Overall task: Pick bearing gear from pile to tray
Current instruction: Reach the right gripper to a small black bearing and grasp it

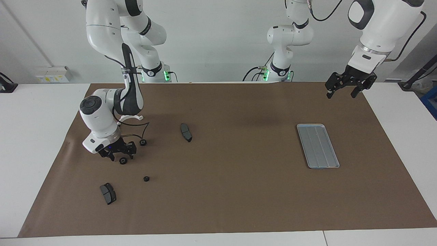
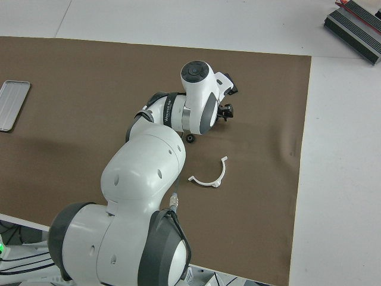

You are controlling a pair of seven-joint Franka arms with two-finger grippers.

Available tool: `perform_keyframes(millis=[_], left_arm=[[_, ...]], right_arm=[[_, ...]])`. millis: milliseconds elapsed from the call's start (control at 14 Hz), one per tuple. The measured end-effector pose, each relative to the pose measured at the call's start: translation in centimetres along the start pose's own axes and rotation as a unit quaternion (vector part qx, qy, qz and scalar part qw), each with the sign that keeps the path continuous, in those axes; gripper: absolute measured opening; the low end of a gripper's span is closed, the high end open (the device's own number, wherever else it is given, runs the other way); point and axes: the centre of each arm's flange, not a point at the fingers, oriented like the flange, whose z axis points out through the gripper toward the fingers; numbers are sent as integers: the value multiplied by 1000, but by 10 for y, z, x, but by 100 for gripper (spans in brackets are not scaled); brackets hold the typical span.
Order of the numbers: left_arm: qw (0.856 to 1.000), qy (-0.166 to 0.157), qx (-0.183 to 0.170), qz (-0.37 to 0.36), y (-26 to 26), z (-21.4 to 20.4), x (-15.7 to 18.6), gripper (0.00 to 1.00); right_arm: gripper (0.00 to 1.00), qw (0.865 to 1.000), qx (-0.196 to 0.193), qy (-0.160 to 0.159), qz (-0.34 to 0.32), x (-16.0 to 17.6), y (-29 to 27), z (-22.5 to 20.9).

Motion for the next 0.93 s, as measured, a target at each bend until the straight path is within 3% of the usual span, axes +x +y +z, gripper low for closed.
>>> perform_keyframes(millis=[286, 573, 788, 931], left_arm=[[1000, 0, 0, 0, 0, 0, 0, 100], [1000, 0, 0, 0, 0, 0, 0, 100], [1000, 0, 0, 0, 0, 0, 0, 100], [1000, 0, 0, 0, 0, 0, 0, 100]], right_arm=[[81, 1000, -1, 8, 1, 0, 0, 3], [73, 1000, 3, 7, 6, 0, 1, 5], [60, 1000, 4, 8, 7, -1, 4, 4], [37, 1000, 5, 11, 9, 0, 4, 1]])
